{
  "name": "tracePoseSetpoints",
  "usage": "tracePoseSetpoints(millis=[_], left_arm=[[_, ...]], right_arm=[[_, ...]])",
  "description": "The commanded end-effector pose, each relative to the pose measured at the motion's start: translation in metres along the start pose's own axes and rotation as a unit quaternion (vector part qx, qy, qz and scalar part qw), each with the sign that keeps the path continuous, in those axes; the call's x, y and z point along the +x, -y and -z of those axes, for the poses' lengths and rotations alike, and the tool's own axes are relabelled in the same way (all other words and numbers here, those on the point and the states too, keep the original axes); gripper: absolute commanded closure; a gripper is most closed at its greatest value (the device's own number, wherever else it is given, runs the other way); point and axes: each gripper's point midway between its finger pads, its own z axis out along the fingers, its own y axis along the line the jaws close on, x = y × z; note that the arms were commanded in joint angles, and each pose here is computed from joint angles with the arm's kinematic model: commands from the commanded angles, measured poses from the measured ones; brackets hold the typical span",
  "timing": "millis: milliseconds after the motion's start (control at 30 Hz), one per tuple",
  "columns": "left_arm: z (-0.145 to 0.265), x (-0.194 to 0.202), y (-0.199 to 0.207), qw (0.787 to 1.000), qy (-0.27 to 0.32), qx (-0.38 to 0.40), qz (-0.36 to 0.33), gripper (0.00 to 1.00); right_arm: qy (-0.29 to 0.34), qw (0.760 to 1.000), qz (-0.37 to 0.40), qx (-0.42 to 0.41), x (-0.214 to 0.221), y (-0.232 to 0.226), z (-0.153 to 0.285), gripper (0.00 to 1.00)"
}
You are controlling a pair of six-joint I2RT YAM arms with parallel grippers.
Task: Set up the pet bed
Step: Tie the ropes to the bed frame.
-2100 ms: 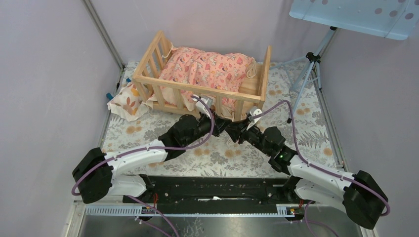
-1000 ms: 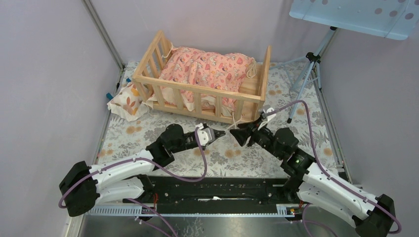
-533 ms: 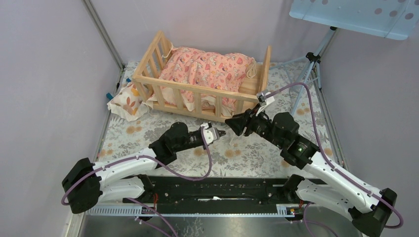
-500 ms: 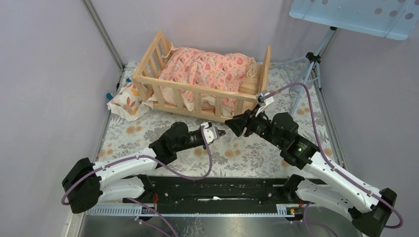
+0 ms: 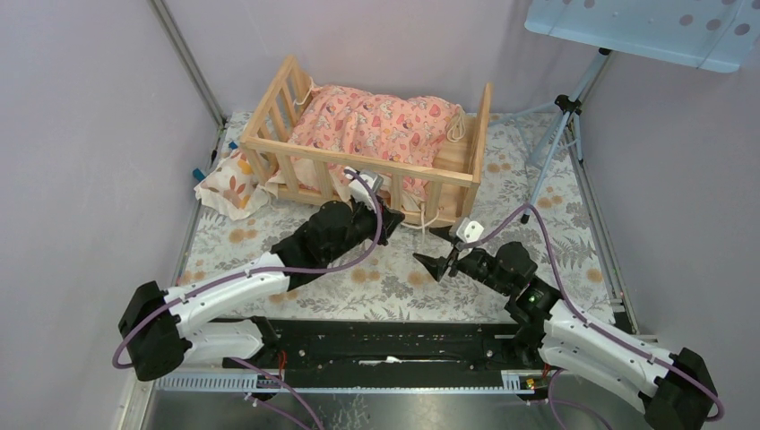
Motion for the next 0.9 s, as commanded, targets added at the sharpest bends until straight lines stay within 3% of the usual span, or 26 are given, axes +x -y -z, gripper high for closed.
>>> tracePoseSetpoints(millis=[0, 400, 633, 733, 867], left_arm=[[-0.002, 0.000, 0.015, 0.993, -0.026, 0.002, 0.119, 1.00], [-0.001, -0.005, 0.030, 0.982, -0.037, 0.024, 0.183, 1.00], [0.001, -0.010, 0.033, 0.978, -0.033, 0.033, 0.203, 1.00], [0.003, -0.015, 0.027, 0.974, -0.018, 0.025, 0.224, 1.00], [0.008, -0.017, 0.016, 0.962, 0.006, 0.010, 0.274, 1.00]], right_arm=[[0.080, 0.990, 0.117, -0.015, -0.044, 0.003, -0.011, 0.26], [0.049, 0.984, 0.166, -0.035, -0.030, 0.006, -0.045, 0.34], [0.028, 0.985, 0.168, -0.029, -0.016, 0.012, -0.059, 0.46], [0.017, 0.985, 0.167, -0.040, -0.012, 0.010, -0.063, 0.60], [-0.013, 0.985, 0.160, -0.055, -0.008, 0.007, -0.066, 0.98]])
